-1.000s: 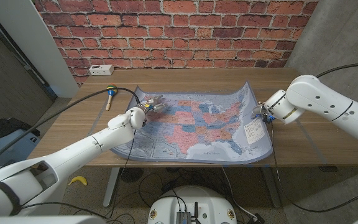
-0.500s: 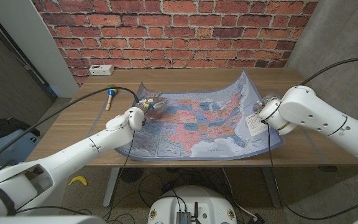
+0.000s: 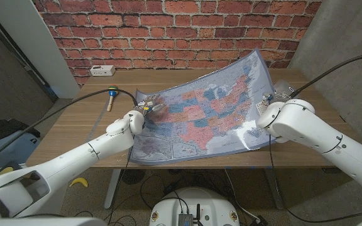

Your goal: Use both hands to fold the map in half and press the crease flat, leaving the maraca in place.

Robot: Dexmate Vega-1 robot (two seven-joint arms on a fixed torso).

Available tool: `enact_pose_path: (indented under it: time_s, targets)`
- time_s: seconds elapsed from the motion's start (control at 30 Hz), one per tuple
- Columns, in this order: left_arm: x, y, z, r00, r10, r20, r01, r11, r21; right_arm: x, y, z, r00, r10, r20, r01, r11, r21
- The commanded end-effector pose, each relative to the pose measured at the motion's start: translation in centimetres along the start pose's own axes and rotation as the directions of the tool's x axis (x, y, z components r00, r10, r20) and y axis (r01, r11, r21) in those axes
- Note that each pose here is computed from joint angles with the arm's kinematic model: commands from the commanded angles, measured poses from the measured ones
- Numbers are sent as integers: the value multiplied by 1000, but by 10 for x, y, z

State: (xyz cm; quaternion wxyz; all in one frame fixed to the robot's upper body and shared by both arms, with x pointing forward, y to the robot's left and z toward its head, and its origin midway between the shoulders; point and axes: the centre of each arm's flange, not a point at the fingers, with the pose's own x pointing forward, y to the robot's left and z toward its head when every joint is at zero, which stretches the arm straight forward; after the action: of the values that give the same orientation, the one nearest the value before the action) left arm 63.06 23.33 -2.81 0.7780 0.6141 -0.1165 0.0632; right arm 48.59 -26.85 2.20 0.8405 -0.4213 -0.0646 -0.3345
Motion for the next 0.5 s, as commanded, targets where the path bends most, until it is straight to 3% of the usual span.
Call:
enact_pose_path:
  time_s: [0.03, 0.33, 0.5]
  targets:
    - [-7, -6, -6, 999, -14, -30, 14, 1000, 0, -4, -15, 5, 990, -138, 35, 138, 990, 3]
    - [-3, -20, -4, 997, -70, -44, 70, 998, -5, -8, -22, 11, 979, -201, 41, 199, 979, 30]
    - [3, -32, -4, 989, -137, -56, 137, 991, -8, -12, -24, 21, 986, -141, 87, 139, 990, 25]
